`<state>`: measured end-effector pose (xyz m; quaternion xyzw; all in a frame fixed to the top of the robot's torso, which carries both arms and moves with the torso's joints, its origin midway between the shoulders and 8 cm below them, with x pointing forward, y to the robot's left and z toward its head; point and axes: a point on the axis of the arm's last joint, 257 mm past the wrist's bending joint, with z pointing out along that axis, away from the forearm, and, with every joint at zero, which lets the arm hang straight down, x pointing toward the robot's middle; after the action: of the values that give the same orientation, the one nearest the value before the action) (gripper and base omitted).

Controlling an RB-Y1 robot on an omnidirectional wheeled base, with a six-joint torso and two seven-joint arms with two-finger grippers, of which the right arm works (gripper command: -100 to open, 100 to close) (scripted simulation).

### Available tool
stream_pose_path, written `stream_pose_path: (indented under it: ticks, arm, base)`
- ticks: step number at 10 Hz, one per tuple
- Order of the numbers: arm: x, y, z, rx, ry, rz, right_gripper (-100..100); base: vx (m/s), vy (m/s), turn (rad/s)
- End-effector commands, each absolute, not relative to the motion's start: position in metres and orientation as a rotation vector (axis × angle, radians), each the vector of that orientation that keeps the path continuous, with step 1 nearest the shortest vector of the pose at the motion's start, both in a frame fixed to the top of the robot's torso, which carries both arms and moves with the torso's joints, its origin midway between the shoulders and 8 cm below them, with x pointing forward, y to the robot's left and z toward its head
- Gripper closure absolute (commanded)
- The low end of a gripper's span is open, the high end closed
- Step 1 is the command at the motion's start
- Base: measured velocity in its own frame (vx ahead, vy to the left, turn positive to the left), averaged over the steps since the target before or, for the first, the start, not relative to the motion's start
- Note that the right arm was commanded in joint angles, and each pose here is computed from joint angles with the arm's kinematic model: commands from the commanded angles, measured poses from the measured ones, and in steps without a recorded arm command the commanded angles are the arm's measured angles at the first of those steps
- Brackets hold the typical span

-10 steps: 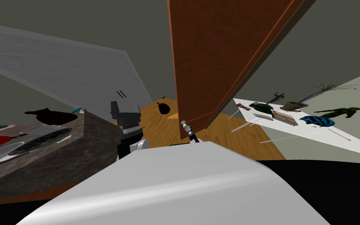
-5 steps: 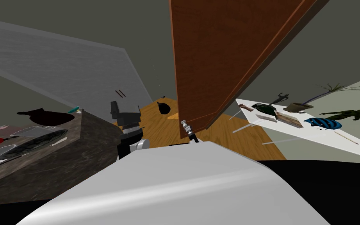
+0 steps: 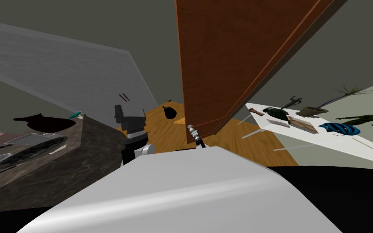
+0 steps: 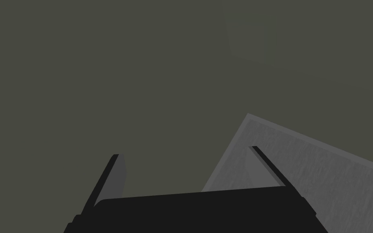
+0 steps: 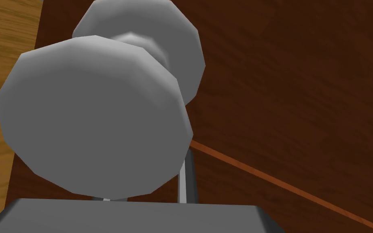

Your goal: Push the door open

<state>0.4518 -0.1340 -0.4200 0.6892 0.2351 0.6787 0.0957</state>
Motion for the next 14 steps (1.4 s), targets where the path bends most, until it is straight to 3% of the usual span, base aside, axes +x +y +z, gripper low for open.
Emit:
stream_pose_path:
  ticks: [1,7,14]
  arm:
    - [0.462,-0.129,-0.403,1.997,0.67,2.062,100]
    - [0.462,-0.129,-0.403,1.997,0.67,2.062,100]
    - [0.461,-0.141,-0.408,2.128,0.421,2.104,100]
  base:
    - [0.011,0.002,0.017]
    - [-0.002,-0.001,-0.001]
    - [0.121,0.058,-0.018]
